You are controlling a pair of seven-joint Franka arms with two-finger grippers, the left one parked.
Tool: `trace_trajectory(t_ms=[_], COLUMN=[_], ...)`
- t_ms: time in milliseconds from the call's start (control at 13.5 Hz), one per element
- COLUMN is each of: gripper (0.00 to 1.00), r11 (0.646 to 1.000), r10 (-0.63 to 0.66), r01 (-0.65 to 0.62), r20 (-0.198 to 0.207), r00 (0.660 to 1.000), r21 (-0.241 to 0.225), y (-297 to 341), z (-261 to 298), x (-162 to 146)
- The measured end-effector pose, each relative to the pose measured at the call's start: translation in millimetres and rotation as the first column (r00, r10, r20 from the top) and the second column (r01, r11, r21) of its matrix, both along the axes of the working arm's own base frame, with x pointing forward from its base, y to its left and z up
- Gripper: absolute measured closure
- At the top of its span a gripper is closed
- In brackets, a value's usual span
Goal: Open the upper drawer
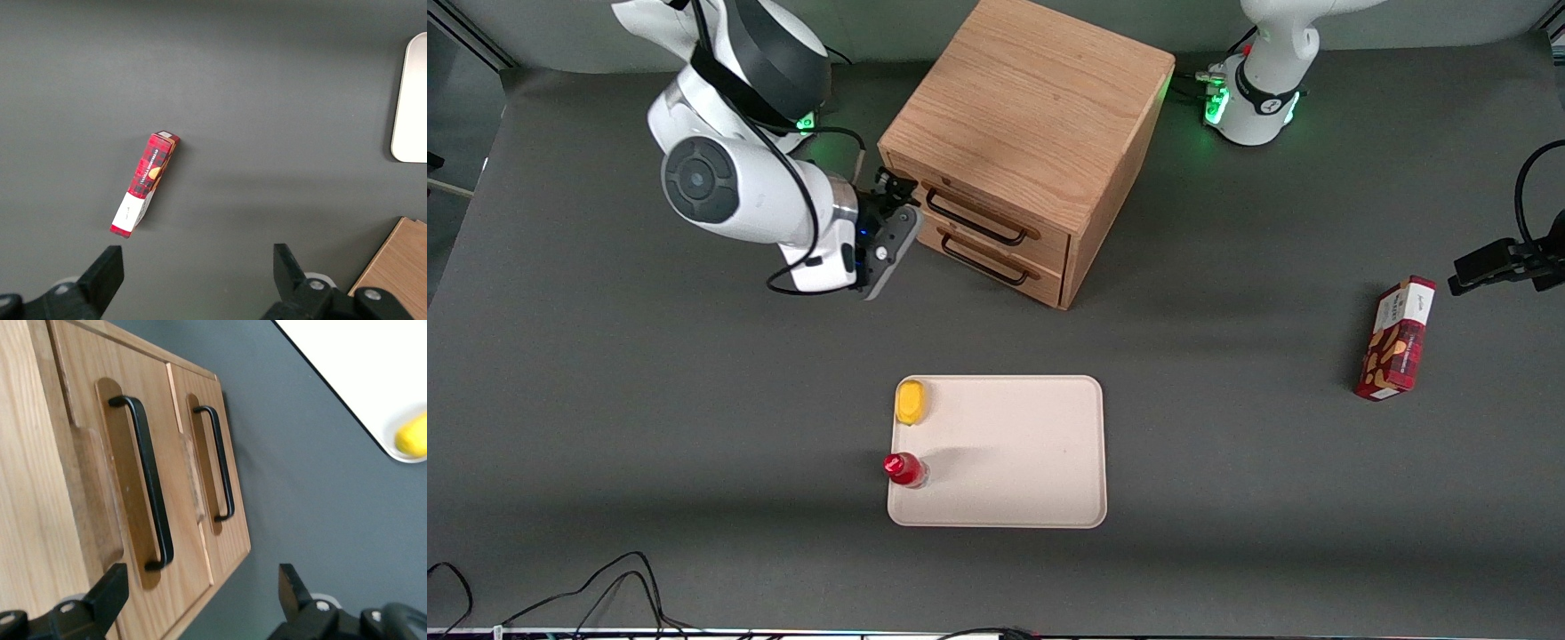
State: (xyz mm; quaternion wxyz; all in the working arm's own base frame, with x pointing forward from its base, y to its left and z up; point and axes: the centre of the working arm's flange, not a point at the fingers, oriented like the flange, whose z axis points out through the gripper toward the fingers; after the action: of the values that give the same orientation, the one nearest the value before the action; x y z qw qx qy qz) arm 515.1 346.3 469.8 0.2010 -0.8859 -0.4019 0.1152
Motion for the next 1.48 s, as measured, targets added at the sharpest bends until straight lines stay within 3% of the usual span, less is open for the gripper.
trace_trajectory(t_ms=[370,815,1111,1481], gripper=[0.00,0.00,0.00,0.00], r11=[1.000,1.000,0.999,0.998], r10=[-0.007,-0.011,-0.035,-0.048], r01=[0.007,0.012,0.036,0.049], r20=[-0.005,-0.042,-0.024,-0.037], r00=[1.000,0.999,0.999,0.998], r21=[0.025,0.026,0.038,0.045], y=[22,46,51,52], z=[-49,-73,-89,-105], x=[-6,-23,-27,-22])
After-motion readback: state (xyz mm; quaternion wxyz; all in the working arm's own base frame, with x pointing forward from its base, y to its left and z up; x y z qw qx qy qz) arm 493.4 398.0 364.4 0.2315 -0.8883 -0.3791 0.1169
